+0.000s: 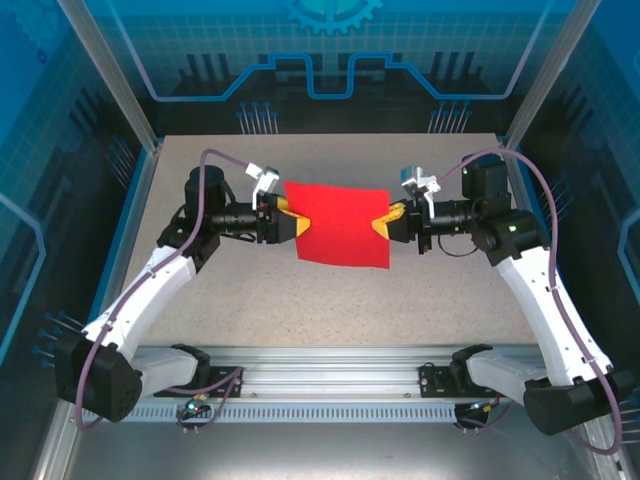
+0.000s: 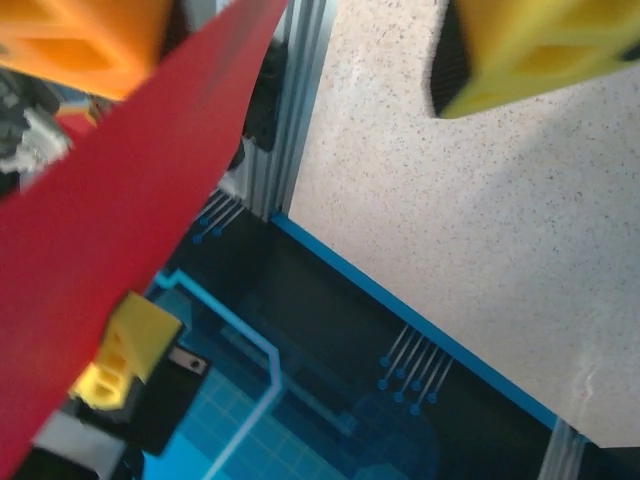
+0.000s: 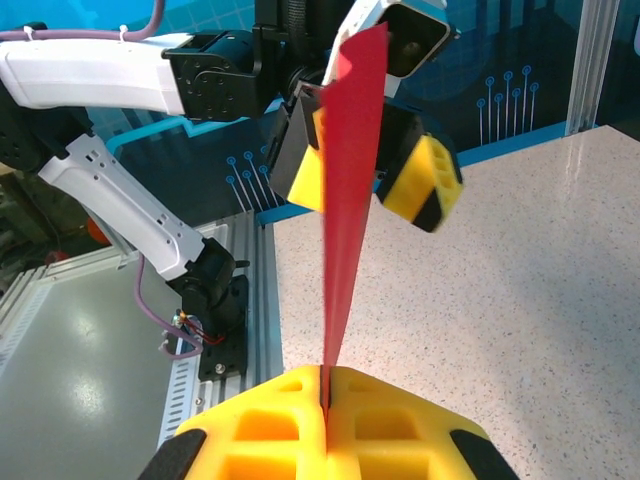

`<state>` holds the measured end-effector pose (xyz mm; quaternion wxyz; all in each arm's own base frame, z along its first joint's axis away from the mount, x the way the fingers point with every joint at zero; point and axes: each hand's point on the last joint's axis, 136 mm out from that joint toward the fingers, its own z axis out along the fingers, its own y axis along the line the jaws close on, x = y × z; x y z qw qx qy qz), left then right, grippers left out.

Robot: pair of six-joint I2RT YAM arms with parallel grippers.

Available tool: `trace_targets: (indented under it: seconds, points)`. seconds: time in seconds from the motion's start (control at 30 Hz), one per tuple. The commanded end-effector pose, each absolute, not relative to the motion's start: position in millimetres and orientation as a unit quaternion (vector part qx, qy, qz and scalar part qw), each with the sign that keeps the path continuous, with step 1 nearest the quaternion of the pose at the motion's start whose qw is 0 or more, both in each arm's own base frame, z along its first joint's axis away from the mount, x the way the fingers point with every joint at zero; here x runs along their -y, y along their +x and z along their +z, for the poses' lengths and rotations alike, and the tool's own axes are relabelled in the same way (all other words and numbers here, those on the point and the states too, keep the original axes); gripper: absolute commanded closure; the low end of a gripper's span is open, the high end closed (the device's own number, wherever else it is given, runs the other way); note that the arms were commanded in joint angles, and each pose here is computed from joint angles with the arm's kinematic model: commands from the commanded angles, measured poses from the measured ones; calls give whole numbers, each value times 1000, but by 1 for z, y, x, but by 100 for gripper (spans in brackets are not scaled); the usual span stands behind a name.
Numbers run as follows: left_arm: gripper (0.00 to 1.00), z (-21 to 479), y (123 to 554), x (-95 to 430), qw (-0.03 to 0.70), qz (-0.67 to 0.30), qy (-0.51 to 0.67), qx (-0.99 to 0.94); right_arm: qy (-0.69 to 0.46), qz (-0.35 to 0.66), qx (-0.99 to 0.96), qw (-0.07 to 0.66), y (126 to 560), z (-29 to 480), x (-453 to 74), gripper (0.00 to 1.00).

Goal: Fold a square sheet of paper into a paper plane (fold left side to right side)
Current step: Place a square sheet of paper at the center of the table, then first fold in half a square sheet of paper at the center of the table.

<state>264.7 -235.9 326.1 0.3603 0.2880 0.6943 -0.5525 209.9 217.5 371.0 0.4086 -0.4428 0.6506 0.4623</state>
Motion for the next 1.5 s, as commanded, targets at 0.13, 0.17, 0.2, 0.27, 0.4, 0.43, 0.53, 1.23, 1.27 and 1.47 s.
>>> trace_targets:
  seconds: [0.13, 0.17, 0.2, 0.27, 0.4, 0.43, 0.53, 1.23, 1.27, 1.47]
  points:
    - [89, 330, 251, 236, 337, -566, 307, -687, -399, 462, -687, 395, 233, 359, -215, 93]
    - [92, 326, 253, 236, 331, -564, 299, -694, -391, 459, -695, 392, 238, 355, -214, 89]
    - [95, 320, 254, 236, 323, -563, 292, -702, -381, 455, -705, 388, 242, 350, -212, 85]
    - [99, 306, 258, 236, 300, -561, 271, -722, -350, 431, -741, 378, 256, 334, -205, 70]
    - [100, 271, 267, 235, 247, -552, 220, -765, -264, 368, -818, 356, 288, 300, -174, 52]
    - [100, 259, 270, 234, 231, -550, 202, -777, -241, 356, -832, 351, 295, 293, -164, 49]
    - [99, 220, 279, 234, 171, -541, 148, -810, -186, 317, -866, 338, 310, 270, -143, 42]
    - [99, 61, 321, 248, 40, -378, 69, -922, -80, 281, -950, 108, 330, 92, -212, 50]
    - [98, 60, 322, 249, 40, -375, 70, -923, -80, 274, -953, 102, 331, 86, -215, 51]
    - [89, 64, 326, 250, 43, -371, 71, -925, -58, 243, -966, 65, 335, 50, -212, 54]
